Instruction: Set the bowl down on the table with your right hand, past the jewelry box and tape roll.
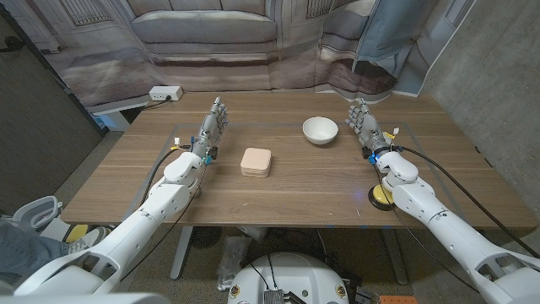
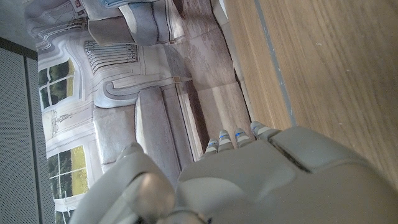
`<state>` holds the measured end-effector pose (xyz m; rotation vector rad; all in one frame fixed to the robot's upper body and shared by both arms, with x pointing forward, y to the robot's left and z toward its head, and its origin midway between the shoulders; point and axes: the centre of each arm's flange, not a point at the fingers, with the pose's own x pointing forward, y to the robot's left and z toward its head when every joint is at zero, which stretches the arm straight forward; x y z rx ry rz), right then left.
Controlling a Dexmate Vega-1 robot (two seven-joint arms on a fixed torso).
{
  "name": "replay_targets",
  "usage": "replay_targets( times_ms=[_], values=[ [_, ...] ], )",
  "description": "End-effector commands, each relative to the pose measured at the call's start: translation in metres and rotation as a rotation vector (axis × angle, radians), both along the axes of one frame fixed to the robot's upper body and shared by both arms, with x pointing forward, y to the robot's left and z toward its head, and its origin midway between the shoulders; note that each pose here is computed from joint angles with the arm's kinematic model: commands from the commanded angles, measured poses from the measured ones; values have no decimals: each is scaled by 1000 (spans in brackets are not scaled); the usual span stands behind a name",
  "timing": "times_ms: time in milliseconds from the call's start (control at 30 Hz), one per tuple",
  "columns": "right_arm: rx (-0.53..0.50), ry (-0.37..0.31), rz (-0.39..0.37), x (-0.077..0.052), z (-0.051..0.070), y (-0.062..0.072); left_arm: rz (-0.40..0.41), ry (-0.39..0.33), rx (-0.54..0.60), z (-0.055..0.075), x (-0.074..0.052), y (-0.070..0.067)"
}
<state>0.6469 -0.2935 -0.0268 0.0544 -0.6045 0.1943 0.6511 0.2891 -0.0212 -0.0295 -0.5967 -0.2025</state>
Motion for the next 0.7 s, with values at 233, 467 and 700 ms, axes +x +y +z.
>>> replay_targets(
  times_ms=[233, 467, 700],
  values=[
    [18, -6, -11, -9, -2, -3, 1, -11, 23, 7, -4, -5],
    [26, -19, -9, -10, -3, -5, -1, -10, 13, 5, -9, -5],
    [7, -41, -2, -14, 0, -8, 4, -13, 32, 8, -17, -6]
  ],
)
